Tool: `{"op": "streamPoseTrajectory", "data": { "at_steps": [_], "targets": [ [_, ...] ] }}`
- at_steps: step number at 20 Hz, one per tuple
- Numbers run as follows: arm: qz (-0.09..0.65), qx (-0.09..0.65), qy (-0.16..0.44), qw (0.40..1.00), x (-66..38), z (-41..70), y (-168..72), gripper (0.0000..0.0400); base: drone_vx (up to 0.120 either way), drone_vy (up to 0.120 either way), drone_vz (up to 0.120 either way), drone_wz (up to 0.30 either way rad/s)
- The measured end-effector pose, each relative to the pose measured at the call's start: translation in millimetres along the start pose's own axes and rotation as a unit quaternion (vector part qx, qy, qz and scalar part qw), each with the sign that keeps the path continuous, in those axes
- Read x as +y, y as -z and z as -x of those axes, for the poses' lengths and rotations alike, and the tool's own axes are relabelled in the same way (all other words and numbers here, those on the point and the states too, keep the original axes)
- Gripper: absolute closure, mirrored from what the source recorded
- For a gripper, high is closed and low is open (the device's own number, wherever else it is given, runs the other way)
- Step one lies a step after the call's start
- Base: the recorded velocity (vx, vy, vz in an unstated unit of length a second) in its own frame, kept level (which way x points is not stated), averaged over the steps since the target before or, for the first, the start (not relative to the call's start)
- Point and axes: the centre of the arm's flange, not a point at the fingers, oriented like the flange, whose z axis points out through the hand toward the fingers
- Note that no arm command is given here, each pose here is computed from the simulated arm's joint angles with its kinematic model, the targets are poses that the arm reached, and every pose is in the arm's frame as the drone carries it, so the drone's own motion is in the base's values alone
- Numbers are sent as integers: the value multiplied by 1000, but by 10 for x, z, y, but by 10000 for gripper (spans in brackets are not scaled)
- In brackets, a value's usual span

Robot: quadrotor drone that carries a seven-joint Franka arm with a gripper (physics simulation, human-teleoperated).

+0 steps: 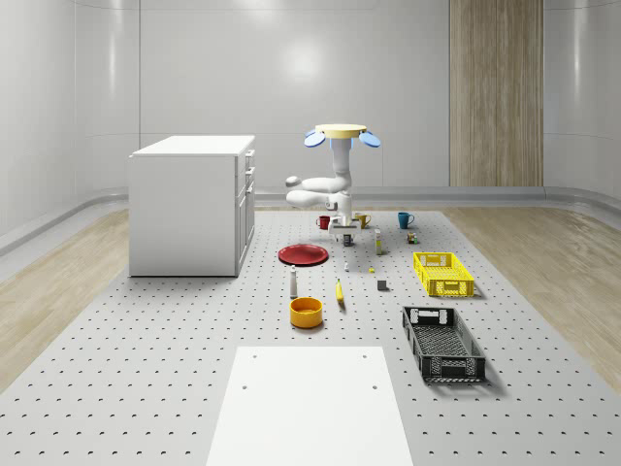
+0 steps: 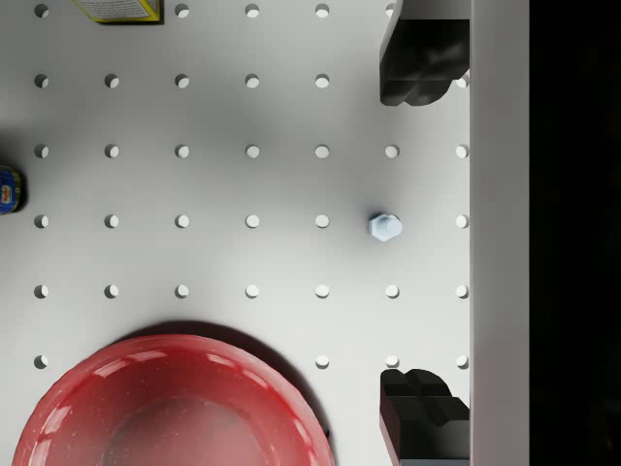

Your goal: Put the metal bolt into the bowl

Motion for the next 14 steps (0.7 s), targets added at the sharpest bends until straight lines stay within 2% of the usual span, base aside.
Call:
{"op": "streamPoseTrajectory", "data": {
  "at_steps": [2, 6, 11, 14],
  "targets": [
    [0, 0, 0, 1000, 0, 0, 0, 0, 0, 0, -120, 0],
    [0, 0, 0, 1000, 0, 0, 0, 0, 120, 0, -110, 0],
    [0, 0, 0, 1000, 0, 0, 0, 0, 112, 0, 0, 0],
    [0, 0, 0, 1000, 0, 0, 0, 0, 0, 0, -27, 0]
  ]
}}
